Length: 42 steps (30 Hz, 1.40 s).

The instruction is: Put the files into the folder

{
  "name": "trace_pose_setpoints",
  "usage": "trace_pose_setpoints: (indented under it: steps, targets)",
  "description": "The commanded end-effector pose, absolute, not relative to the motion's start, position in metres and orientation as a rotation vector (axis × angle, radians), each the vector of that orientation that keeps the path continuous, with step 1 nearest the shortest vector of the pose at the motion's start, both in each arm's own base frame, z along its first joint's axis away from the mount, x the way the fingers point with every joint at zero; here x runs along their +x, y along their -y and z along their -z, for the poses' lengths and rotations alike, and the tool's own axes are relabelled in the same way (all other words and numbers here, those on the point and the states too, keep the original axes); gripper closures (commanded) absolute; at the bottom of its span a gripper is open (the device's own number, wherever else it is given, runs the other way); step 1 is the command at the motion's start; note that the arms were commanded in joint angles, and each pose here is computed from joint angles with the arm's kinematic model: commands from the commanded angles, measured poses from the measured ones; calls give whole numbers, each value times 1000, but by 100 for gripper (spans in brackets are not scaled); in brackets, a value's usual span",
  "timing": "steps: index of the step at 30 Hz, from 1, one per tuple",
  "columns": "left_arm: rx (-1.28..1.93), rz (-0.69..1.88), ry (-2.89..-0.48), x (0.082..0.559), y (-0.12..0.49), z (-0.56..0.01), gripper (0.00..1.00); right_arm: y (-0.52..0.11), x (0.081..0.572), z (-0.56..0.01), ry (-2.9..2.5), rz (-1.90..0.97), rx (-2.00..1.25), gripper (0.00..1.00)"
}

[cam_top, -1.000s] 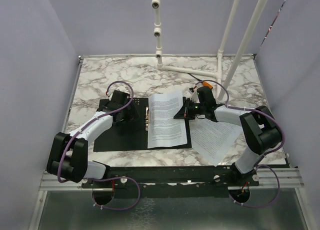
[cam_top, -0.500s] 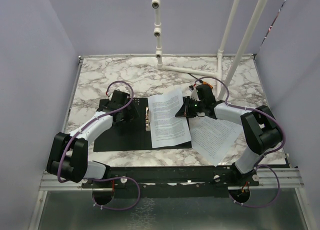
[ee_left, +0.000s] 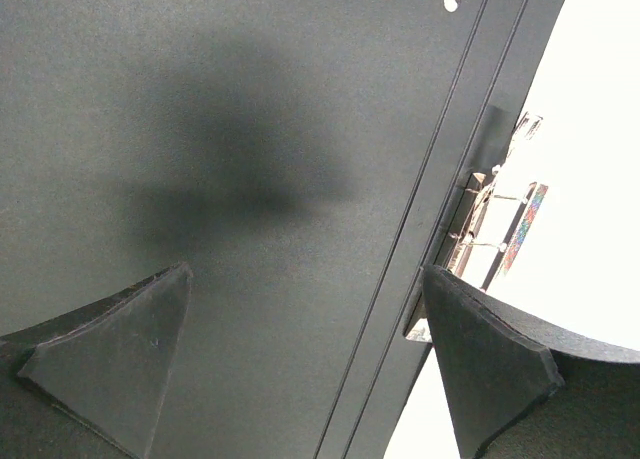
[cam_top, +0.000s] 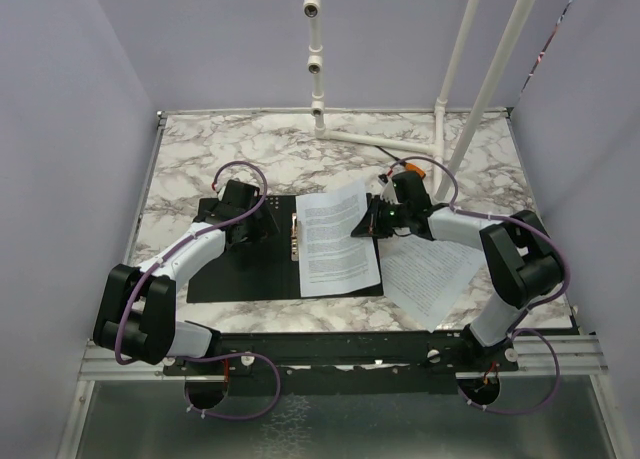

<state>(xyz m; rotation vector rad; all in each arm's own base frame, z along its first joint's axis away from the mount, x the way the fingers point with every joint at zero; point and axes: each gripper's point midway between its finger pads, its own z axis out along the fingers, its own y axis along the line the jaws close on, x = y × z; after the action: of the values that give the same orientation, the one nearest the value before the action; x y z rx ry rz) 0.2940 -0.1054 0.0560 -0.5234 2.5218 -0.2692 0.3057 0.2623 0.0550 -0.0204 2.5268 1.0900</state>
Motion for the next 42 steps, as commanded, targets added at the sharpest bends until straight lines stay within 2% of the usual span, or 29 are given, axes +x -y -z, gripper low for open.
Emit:
trace_pose_setpoints:
  steps: [1,33,42]
  targets:
    - [-510,310,-2510,295,111,-61,1,-265,304,-46,-2532,-1093,-2,99]
    - [-507,330,-2497,294,112,-65,1,-268,301,-46,-2512,-1091,116,99]
    - [-506,335,-2493,294,112,-66,1,-270,303,-47,-2509,-1082,112,92]
